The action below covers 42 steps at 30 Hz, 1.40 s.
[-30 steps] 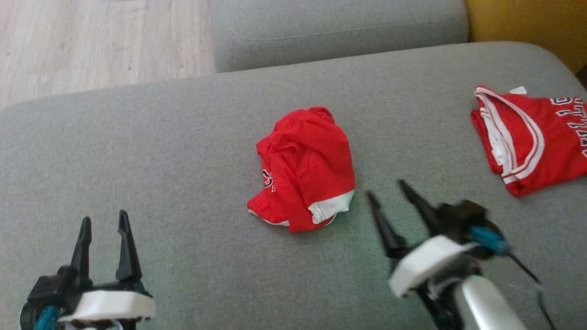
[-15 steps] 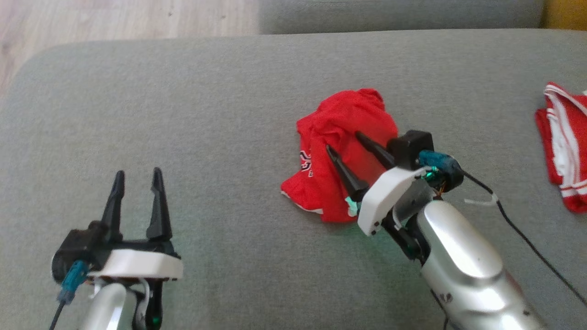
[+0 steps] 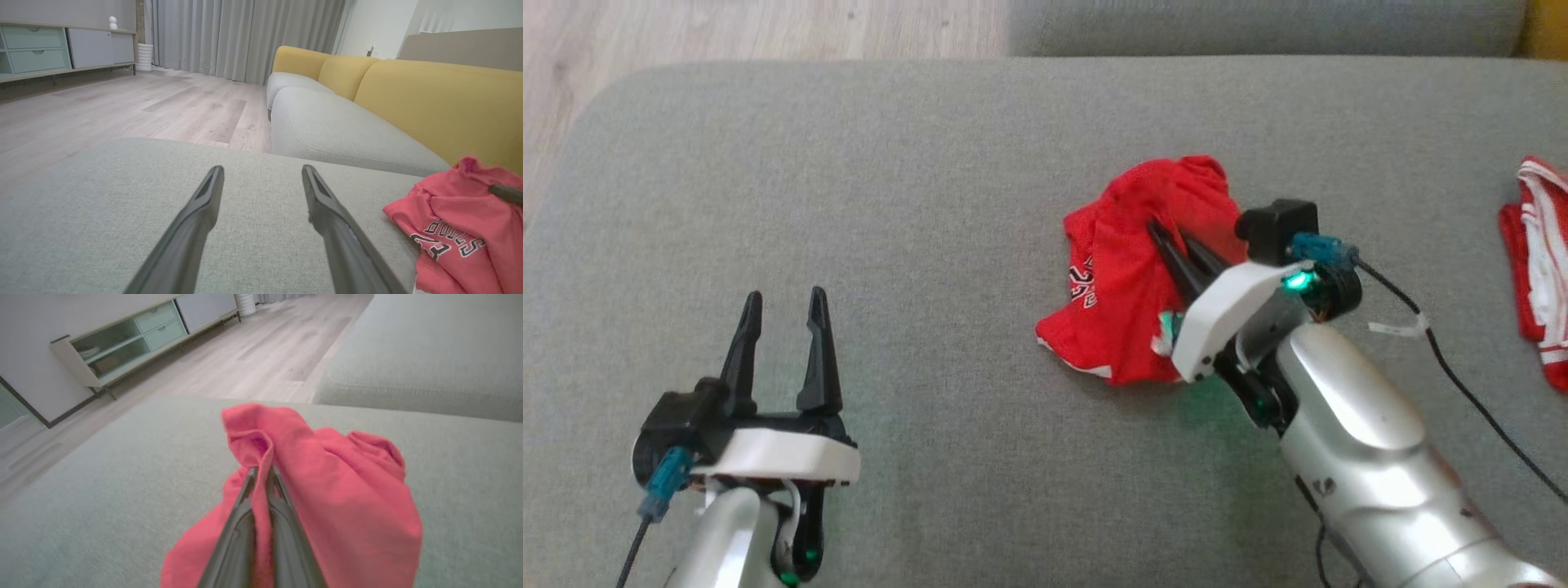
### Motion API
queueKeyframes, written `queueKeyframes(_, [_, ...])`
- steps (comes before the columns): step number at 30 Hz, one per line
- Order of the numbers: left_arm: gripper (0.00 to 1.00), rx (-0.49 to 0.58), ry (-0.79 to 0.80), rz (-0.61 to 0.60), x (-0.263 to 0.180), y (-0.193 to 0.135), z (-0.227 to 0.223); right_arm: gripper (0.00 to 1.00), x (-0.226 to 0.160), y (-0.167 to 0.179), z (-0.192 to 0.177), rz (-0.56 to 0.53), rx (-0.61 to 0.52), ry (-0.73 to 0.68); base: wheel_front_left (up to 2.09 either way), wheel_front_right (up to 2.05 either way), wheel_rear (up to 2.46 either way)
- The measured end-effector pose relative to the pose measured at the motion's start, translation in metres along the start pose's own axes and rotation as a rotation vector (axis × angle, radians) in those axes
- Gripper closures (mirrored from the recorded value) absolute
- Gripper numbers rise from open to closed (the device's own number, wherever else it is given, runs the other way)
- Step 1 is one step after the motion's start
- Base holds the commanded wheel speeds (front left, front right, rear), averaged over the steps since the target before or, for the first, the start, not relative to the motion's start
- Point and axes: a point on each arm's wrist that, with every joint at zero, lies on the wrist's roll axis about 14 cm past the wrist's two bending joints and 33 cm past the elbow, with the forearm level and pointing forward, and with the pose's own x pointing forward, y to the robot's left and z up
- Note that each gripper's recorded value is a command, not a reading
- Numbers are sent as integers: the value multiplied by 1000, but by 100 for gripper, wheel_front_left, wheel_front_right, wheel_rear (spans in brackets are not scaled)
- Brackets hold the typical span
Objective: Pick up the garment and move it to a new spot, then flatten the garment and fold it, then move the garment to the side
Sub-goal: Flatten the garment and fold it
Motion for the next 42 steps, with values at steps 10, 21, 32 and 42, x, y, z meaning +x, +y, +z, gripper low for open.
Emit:
queueKeyframes(10, [0,-14,-64,-9,-7,-6,20,100,-27,85,171,258,-85,-428,0,0,0])
queueKeyframes(21, [0,-20,-57,-23,-15,-12,15,100,-62,-52,161,-145,106,-495,0,0,0])
queueKeyframes(32, [0,-29,-7,-25,-6,-13,-3,0,-72,-138,27,-448,177,-199,0,0,0])
queueKeyframes(42, [0,-23,-40,-35,-10,-16,9,0,-88,-86,32,-334,-43,-209,0,0,0])
